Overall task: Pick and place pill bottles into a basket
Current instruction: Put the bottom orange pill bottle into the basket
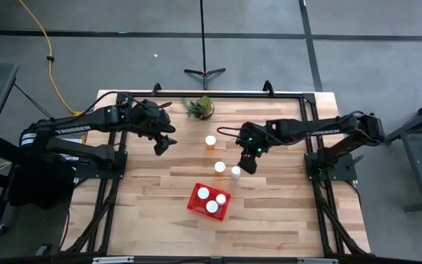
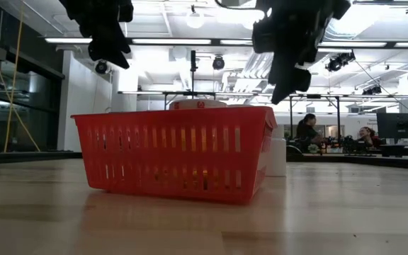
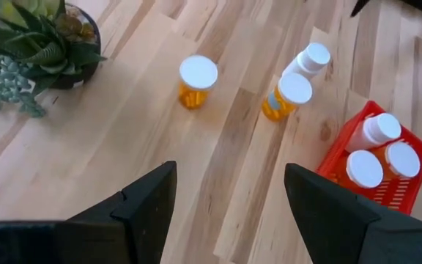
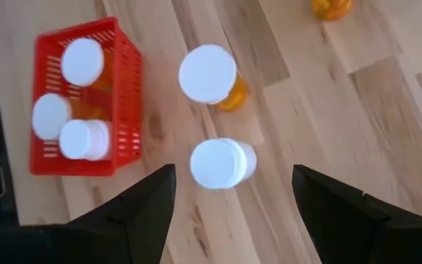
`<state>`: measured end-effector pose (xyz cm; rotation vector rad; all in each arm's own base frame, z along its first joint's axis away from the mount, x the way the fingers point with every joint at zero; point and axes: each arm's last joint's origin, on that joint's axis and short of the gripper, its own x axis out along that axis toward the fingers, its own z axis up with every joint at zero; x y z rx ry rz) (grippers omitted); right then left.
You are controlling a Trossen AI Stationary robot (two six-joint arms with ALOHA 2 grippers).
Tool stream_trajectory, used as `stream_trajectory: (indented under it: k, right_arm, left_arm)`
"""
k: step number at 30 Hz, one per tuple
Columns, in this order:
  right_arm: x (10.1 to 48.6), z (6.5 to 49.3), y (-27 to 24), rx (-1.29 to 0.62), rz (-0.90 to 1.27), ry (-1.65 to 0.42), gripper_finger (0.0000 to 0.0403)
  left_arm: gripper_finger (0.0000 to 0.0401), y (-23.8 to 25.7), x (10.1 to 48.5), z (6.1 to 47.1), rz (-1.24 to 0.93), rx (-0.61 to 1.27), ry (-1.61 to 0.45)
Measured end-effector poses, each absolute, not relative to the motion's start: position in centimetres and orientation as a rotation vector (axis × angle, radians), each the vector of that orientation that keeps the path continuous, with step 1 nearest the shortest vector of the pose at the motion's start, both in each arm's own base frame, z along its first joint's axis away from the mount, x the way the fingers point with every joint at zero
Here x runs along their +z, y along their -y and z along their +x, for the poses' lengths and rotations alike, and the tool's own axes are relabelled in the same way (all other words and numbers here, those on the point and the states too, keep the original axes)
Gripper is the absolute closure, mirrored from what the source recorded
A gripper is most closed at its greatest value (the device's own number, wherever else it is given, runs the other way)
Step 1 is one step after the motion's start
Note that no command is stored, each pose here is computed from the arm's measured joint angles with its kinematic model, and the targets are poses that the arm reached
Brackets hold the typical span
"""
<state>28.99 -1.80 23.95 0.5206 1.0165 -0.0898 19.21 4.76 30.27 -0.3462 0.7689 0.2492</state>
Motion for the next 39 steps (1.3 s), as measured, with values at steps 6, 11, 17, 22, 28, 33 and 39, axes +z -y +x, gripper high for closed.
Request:
stream_trajectory:
  k: [6, 11, 17, 22, 28, 33, 39]
  right_arm:
    - [22.2, 30.7, 1.9, -0.056, 0.542, -1.01, 0.0139]
    - [21.4, 31.6, 1.8, -0.044, 0.564, -0.996, 0.0139]
    - [21.5, 32.5, 1.9, -0.03, 0.566, -0.989, 0.0139]
    - [21.0, 33.7, 1.9, -0.015, 0.566, -1.005, 0.0139]
    - [20.3, 35.1, 2.0, -0.006, 0.563, -1.018, 0.0139]
    - [19.6, 35.9, 1.8, 0.007, 0.56, -1.035, 0.0139]
    - [19.0, 36.2, 1.1, 0.02, 0.57, -1.055, 0.0139]
  left_arm:
    - [0.0114, -4.9, 29.8, 19.8, -0.345, 0.248, -0.787]
    - [0.0114, -5.0, 29.3, 20.3, -0.354, 0.231, -0.815]
    - [0.0114, -5.0, 29.2, 20.5, -0.353, 0.217, -0.812]
    - [0.0114, -5.0, 29.3, 20.6, -0.348, 0.215, -0.81]
    - [0.0114, -5.0, 29.2, 20.5, -0.348, 0.214, -0.815]
    - [0.0114, -5.0, 29.2, 20.5, -0.334, 0.207, -0.82]
    - [0.0114, -5.0, 29.2, 20.5, -0.336, 0.205, -0.821]
